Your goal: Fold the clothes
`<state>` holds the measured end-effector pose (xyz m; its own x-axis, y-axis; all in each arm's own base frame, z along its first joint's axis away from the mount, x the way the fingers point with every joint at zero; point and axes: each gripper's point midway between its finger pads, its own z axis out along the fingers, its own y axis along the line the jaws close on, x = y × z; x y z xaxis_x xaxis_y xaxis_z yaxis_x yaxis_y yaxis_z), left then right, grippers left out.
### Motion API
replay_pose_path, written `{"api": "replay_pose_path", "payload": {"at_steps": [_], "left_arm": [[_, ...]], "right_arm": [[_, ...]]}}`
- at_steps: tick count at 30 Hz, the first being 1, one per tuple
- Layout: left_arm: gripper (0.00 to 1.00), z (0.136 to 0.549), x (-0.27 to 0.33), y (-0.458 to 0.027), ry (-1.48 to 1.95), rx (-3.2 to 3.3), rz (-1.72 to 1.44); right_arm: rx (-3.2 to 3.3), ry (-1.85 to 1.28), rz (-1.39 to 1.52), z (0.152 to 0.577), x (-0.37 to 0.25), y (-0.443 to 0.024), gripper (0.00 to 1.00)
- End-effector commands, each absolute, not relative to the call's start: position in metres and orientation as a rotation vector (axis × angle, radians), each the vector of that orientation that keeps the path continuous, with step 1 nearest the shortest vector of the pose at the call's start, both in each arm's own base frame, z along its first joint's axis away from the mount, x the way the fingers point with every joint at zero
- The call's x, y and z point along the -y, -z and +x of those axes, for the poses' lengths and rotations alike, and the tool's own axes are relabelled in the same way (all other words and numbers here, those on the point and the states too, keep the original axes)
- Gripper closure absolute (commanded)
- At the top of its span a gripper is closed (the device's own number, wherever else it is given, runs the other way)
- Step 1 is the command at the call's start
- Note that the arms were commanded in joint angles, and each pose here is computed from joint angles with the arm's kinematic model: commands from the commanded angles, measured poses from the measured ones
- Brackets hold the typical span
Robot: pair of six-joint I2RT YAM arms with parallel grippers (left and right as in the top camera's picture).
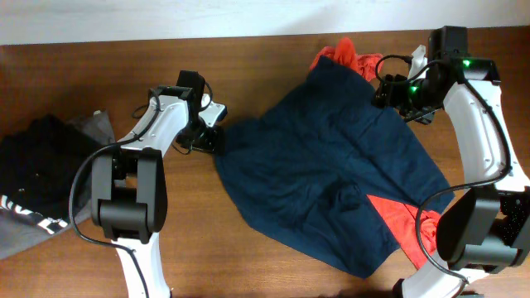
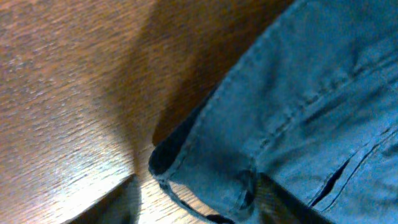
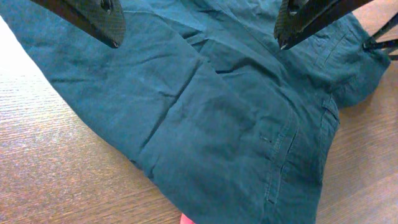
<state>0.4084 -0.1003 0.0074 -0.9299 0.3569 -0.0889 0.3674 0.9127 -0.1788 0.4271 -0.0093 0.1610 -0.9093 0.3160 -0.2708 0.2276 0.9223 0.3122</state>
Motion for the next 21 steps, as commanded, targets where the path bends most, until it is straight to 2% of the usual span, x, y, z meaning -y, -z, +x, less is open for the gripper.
{"api": "replay_pose_path", "payload": {"at_steps": [1, 2, 3, 7, 13, 17, 21], "left_arm": [[0.76, 0.41, 0.103, -0.009, 0.313, -3.009, 0.583], [0.96, 0.409, 0.103, -0.009, 0.313, -3.012, 0.583], [1.0, 0.408, 0.102, -0.01, 0.313, -3.018, 0.583], [0.99, 0.409, 0.077, -0.032, 0.209, -3.081, 0.421], [1.0, 0.402, 0.02, -0.111, 0.125, -3.065, 0.06], [1.0, 0.396, -0.003, -0.16, 0.111, -2.95, -0.017], [1.0, 0.389, -0.008, -0.182, 0.104, -2.902, -0.027]], "right_arm": [[-2.756, -0.408, 0.385, 0.427, 0.008, -0.164, 0.19], [-2.756, -0.408, 0.385, 0.427, 0.008, -0.164, 0.18], [-2.756, -0.408, 0.385, 0.427, 0.008, -0.164, 0.18], [-2.756, -0.406, 0.385, 0.427, 0.009, -0.164, 0.18], [-2.763, -0.404, 0.388, 0.426, 0.009, -0.162, 0.17], [-2.784, -0.408, 0.386, 0.423, 0.006, -0.147, 0.17], [-2.811, -0.416, 0.395, 0.417, -0.002, -0.112, 0.18]]}}
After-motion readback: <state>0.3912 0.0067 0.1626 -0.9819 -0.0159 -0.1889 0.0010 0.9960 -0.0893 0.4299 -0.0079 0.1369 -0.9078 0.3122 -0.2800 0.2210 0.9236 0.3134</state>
